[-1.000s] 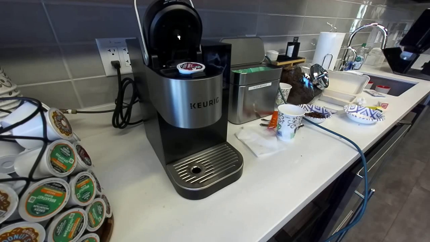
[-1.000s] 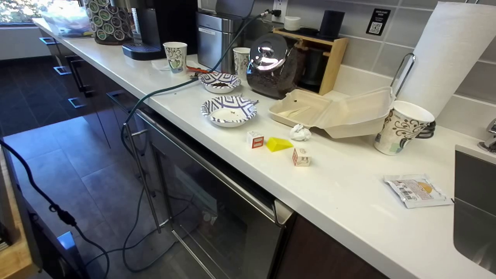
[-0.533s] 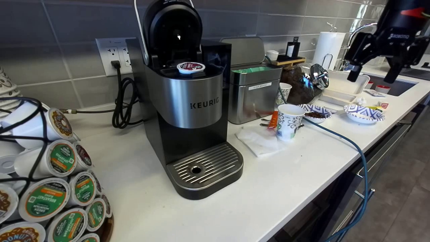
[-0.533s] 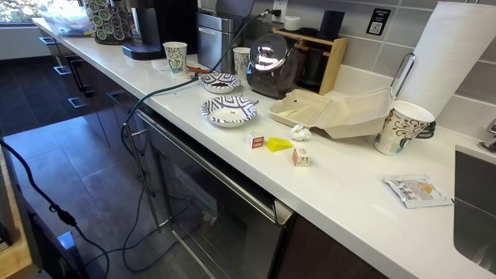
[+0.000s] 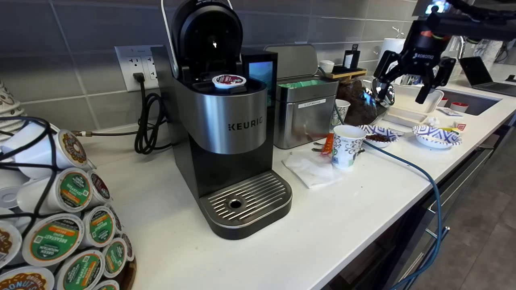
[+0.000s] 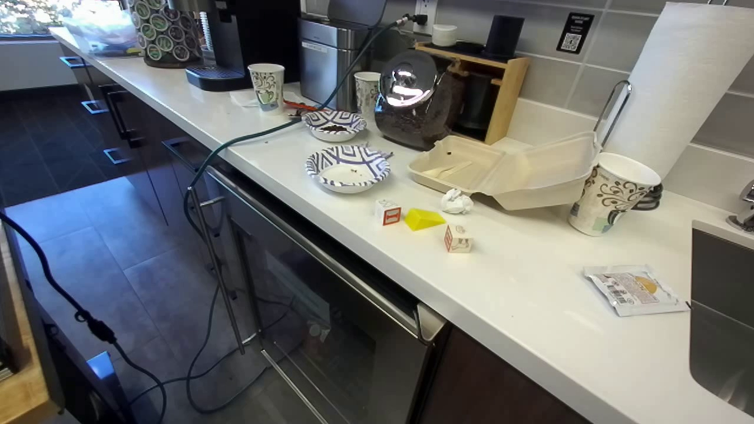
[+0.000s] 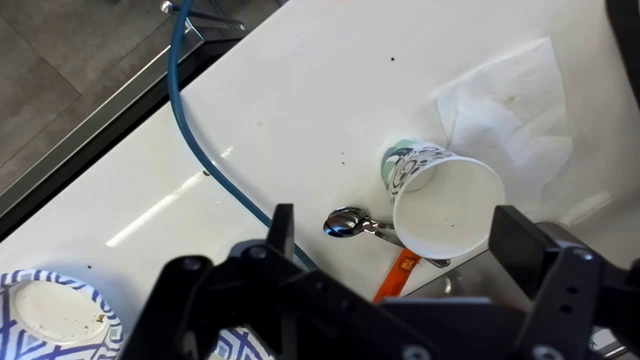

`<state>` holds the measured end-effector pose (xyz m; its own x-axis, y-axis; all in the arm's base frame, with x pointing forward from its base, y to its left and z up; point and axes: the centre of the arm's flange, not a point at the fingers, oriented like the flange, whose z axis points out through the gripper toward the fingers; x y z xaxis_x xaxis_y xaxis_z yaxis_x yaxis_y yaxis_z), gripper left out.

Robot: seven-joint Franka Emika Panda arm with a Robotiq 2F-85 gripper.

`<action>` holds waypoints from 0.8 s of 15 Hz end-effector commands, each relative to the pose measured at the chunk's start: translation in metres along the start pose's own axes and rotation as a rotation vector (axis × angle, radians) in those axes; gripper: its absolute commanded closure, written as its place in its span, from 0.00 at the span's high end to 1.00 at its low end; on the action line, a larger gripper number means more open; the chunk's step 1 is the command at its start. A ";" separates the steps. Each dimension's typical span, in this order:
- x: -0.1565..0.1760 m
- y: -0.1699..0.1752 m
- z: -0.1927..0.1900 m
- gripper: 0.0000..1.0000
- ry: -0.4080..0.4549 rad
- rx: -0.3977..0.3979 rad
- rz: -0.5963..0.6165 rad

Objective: Put the cup on the coffee machine

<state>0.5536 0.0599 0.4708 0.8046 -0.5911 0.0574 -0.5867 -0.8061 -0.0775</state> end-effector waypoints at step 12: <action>0.026 -0.025 0.055 1.00 0.035 0.047 0.002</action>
<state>0.5793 0.0644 0.4476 0.8040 -0.5868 0.0960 -0.5760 -0.8087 -0.1196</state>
